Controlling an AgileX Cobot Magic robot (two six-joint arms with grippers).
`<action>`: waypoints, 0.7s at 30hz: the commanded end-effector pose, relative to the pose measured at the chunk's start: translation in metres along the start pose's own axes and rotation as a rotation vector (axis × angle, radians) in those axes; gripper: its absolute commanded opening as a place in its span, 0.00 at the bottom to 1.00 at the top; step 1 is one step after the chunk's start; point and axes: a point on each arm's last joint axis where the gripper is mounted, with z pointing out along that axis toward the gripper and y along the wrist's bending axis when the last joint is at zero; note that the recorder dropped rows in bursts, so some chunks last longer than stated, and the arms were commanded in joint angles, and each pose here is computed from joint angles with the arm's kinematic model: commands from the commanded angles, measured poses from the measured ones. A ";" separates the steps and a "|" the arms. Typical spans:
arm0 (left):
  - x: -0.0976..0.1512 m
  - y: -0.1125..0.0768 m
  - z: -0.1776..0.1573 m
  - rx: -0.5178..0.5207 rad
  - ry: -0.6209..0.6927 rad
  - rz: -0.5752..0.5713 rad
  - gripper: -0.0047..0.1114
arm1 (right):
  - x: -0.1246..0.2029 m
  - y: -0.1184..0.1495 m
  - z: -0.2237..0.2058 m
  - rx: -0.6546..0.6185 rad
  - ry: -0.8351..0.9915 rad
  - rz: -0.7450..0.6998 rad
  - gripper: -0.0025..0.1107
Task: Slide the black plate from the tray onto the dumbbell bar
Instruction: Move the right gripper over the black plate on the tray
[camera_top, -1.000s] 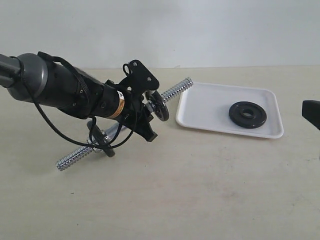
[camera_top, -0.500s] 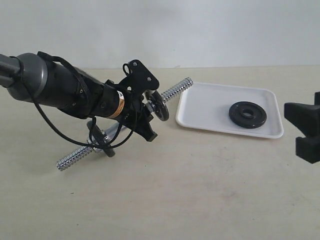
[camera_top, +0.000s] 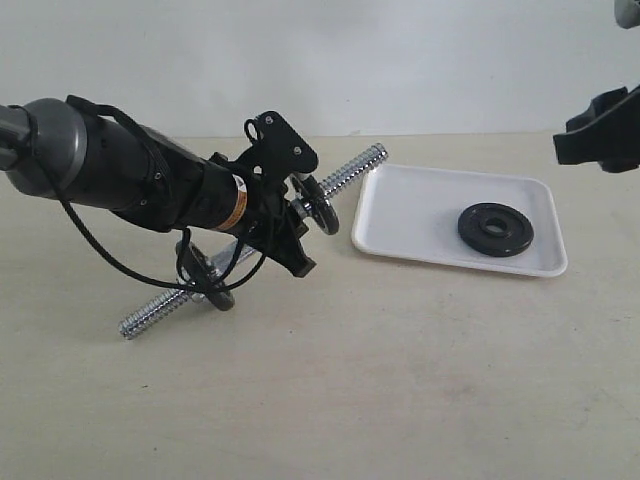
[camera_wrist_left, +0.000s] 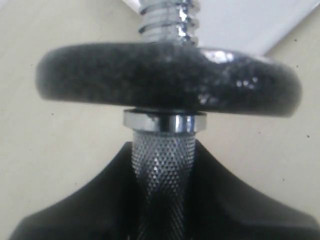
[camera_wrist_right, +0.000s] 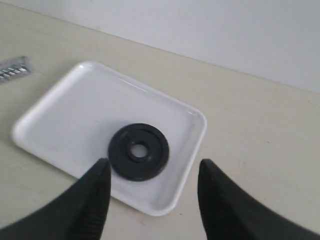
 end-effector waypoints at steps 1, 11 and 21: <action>-0.027 0.012 -0.025 -0.032 -0.093 -0.007 0.07 | -0.002 -0.016 0.015 0.049 0.062 -0.031 0.43; -0.028 0.011 -0.026 -0.024 -0.099 -0.007 0.07 | 0.007 -0.014 0.045 0.036 0.123 -0.073 0.43; -0.028 0.011 -0.026 -0.024 -0.099 -0.007 0.07 | -0.001 -0.013 0.047 0.027 0.032 -0.058 0.43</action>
